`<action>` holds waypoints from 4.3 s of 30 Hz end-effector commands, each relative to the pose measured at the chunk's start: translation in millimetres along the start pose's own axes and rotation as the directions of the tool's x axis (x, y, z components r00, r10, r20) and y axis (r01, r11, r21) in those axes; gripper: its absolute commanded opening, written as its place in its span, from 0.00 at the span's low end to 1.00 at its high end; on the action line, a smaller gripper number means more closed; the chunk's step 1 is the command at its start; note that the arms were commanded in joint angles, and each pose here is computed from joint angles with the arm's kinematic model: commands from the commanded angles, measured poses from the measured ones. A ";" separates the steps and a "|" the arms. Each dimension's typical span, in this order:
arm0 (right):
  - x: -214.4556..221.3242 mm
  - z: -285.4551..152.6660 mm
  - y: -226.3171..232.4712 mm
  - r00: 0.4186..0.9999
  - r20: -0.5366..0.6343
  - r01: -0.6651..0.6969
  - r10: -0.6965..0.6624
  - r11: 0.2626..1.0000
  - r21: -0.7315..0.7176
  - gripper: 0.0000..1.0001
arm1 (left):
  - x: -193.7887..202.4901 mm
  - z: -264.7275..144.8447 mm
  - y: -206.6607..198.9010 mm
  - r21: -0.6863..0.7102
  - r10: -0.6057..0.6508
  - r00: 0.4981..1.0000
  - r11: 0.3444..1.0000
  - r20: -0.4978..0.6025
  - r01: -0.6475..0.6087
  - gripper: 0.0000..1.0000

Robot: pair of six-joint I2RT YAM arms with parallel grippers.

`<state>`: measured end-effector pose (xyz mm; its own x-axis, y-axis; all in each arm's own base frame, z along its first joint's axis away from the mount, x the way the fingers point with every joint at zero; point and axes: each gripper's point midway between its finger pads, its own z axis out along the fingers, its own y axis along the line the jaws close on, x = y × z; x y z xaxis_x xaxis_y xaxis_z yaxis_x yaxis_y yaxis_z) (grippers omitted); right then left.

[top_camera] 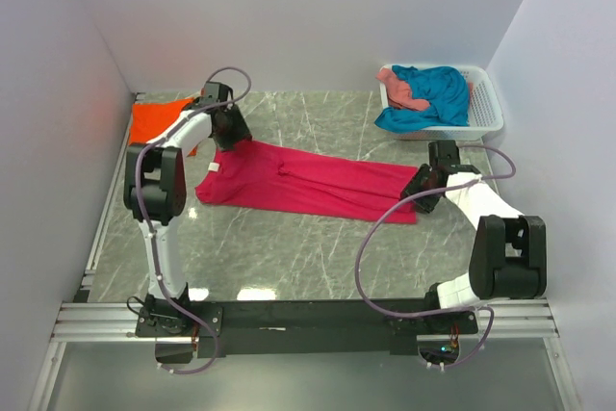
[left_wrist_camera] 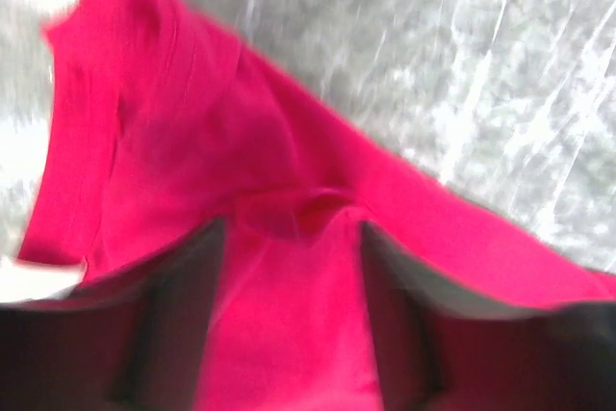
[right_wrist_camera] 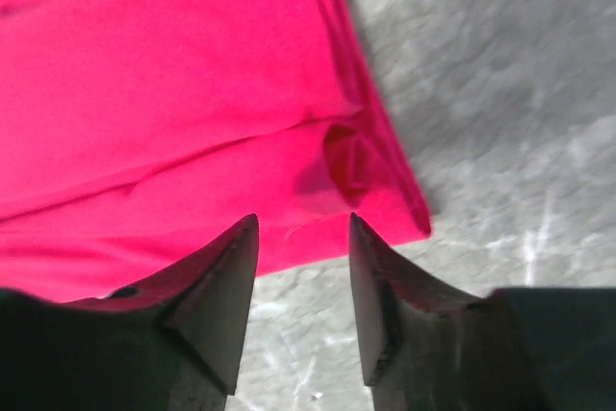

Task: Fold and stack the t-shirts
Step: Fold the tshirt

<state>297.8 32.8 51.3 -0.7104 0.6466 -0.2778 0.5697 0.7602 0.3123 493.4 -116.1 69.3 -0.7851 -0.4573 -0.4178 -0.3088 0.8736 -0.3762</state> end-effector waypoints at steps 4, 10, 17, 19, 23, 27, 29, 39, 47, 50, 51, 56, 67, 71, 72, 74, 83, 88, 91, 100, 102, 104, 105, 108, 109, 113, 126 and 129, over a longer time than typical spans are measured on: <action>-46.5 -18.3 8.6 0.985 0.162 0.050 -0.054 0.998 0.029 0.58 | -62.1 -18.4 -24.1 0.012 0.122 0.977 0.992 0.177 -0.126 0.72; -40.8 -31.9 24.7 0.971 0.184 0.157 -0.154 0.988 -0.003 0.72 | -45.0 -47.5 -26.5 0.034 0.096 0.976 0.994 0.194 -0.104 0.99; 27.5 -28.2 75.1 0.929 0.105 0.367 -0.355 0.922 -0.122 0.78 | 61.2 -80.0 -37.9 0.096 0.068 0.993 0.992 0.100 -0.077 0.99; 49.3 -18.5 79.1 0.922 0.063 0.387 -0.382 0.911 -0.145 0.78 | 86.6 -82.4 -28.9 0.110 0.038 0.997 0.993 0.062 -0.044 0.99; 63.4 -2.0 76.8 0.918 0.018 0.396 -0.397 0.908 -0.139 0.78 | 104.1 -70.2 7.4 -0.003 0.012 0.998 1.000 0.055 -0.012 0.99; 62.1 11.8 69.3 0.914 0.001 0.404 -0.405 0.911 -0.083 0.78 | 107.8 -48.5 31.8 -0.083 -0.003 1.000 0.997 0.016 0.005 0.99; 59.0 14.6 67.4 0.917 0.004 0.398 -0.399 0.915 -0.064 0.78 | 104.0 -35.6 45.2 -0.094 -0.039 0.999 0.995 0.006 0.039 0.99; 7.3 38.2 54.4 0.951 0.126 0.284 -0.282 0.959 0.004 0.79 | 91.3 -24.9 72.5 -0.119 -0.081 0.997 0.990 0.006 0.081 0.99; -56.2 26.7 41.5 0.959 0.272 0.090 -0.085 0.996 -0.004 0.79 | 92.0 -21.1 80.7 -0.142 -0.082 0.997 0.987 -0.001 0.081 0.99; -66.5 17.0 39.5 0.952 0.289 0.100 -0.099 0.995 0.011 0.79 | 90.9 -23.1 81.0 -0.150 -0.081 0.997 0.985 -0.001 0.080 0.99; -66.0 14.7 41.8 0.951 0.284 0.124 -0.120 0.992 0.002 0.79 | 89.6 -24.1 80.8 -0.150 -0.079 0.997 0.986 0.004 0.079 1.00; -56.2 8.7 62.2 0.946 0.261 0.220 -0.194 0.973 -0.073 0.79 | 70.5 -32.5 68.2 -0.122 -0.068 0.997 0.990 0.042 0.073 1.00; -33.1 55.7 96.1 0.938 0.133 0.329 -0.320 0.943 -0.057 0.79 | 37.0 -28.2 30.2 -0.015 -0.052 0.997 0.999 0.058 0.053 0.99; -9.4 58.5 89.0 0.940 0.075 0.336 -0.332 0.940 -0.065 0.79 | 38.0 0.2 35.1 -0.074 -0.046 0.999 0.996 -0.003 0.046 0.99; 2.4 61.6 77.2 0.943 0.042 0.331 -0.329 0.942 -0.051 0.79 | 39.5 6.6 35.4 -0.074 -0.051 0.999 0.996 -0.020 0.049 0.99; 16.2 55.4 68.7 0.945 0.022 0.327 -0.327 0.944 -0.052 0.79 | 40.9 22.8 33.8 -0.072 -0.050 0.998 0.996 -0.043 0.047 0.99; 151.8 3.7 23.8 0.862 -0.223 0.411 -0.456 0.884 -0.222 0.79 | 12.3 79.8 9.6 -0.085 -0.020 0.998 0.996 -0.064 0.014 0.99; 261.9 -33.7 23.8 0.632 -0.360 0.480 -0.687 0.711 -0.514 0.79 | -12.4 110.3 -88.5 0.094 0.149 0.989 0.984 0.018 -0.150 0.99; 307.8 -59.9 37.2 0.475 -0.335 0.482 -0.814 0.559 -0.675 0.79 | -17.6 118.6 -132.8 0.204 0.162 0.982 0.963 0.093 -0.178 1.00; 344.2 -112.3 87.1 0.170 -0.019 0.561 -0.985 0.113 -0.820 0.79 | -43.3 123.3 -181.5 0.396 0.002 0.979 0.915 0.203 -0.083 0.99; 334.9 -113.5 94.5 0.179 -0.002 0.610 -0.984 0.113 -0.785 0.79 | -45.6 114.1 -197.0 0.466 -0.009 0.980 0.881 0.200 -0.087 0.99; 325.1 -118.2 100.4 0.218 0.009 0.640 -0.976 0.136 -0.756 0.79 | -52.0 99.1 -205.2 0.484 -0.017 0.977 0.870 0.213 -0.091 0.99; 320.0 -119.0 102.5 0.240 0.015 0.656 -0.971 0.151 -0.739 0.79 | -57.0 91.5 -206.9 0.480 -0.012 0.973 0.871 0.230 -0.102 0.99; 288.8 -125.4 112.0 0.367 0.064 0.708 -0.928 0.234 -0.666 0.79 | -81.8 30.3 -224.3 0.488 0.002 0.951 0.858 0.310 -0.161 0.99; 279.0 -122.7 112.9 0.416 0.058 0.714 -0.908 0.286 -0.639 0.80 | -86.2 16.1 -227.4 0.482 0.007 0.944 0.858 0.331 -0.175 0.99; 225.9 -112.2 107.4 0.602 0.032 0.664 -0.798 0.478 -0.575 0.81 | -83.9 -53.4 -229.6 0.462 0.039 0.949 0.866 0.314 -0.189 0.99; 176.0 -84.8 61.2 0.803 -0.006 0.535 -0.596 0.726 -0.432 0.84 | 127.3 -135.7 -112.9 0.262 0.114 0.993 0.958 0.024 -0.116 0.99; 190.3 -76.7 52.3 0.802 -0.055 0.507 -0.594 0.727 -0.463 0.83 | 199.4 -140.1 -79.5 0.269 0.131 0.987 0.958 -0.093 -0.101 0.99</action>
<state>162.9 185.6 84.0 -0.9301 0.0289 -0.3661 -0.1530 0.8757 0.4579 341.3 -262.4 195.6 -0.7804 -0.3375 -0.5264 0.0326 0.8188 -0.5732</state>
